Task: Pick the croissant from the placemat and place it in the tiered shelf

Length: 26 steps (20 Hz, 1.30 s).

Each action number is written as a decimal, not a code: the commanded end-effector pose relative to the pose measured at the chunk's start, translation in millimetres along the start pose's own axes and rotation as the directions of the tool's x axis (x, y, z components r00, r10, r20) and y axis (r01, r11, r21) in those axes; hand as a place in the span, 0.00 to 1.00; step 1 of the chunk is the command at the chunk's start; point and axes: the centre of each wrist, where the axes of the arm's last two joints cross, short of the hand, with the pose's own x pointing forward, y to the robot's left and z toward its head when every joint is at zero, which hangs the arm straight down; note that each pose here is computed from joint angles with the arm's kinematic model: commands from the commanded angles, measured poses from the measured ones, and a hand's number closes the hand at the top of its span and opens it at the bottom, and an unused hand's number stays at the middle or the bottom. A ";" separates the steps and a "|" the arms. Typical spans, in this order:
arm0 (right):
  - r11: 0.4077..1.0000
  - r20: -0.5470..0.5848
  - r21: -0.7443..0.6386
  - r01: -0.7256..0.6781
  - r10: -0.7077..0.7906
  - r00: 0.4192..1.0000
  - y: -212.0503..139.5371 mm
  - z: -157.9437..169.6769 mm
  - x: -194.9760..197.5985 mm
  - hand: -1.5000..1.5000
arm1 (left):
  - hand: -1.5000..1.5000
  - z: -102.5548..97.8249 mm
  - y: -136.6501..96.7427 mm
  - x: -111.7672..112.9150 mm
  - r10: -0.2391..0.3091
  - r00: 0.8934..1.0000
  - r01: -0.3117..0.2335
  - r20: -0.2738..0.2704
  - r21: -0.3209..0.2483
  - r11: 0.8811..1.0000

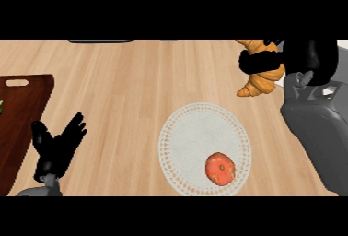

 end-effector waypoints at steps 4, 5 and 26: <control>0.991 -0.106 -0.132 -0.037 0.023 0.994 -89.0 -9.4 27.1 1.00 | 0.50 0.9 1.2 -0.1 -0.002 1.000 0.002 -0.016 -0.006 1.000; 0.991 -0.113 -0.126 -0.034 0.020 0.993 -96.2 -14.4 14.4 1.00 | 0.50 5.7 6.4 -6.0 0.000 1.000 0.000 -0.006 -0.016 1.000; 0.993 -0.143 -0.110 -0.043 0.027 0.989 -179.5 -138.3 -36.7 1.00 | 0.50 -4.0 -5.9 3.9 -0.002 1.000 0.002 0.003 -0.023 1.000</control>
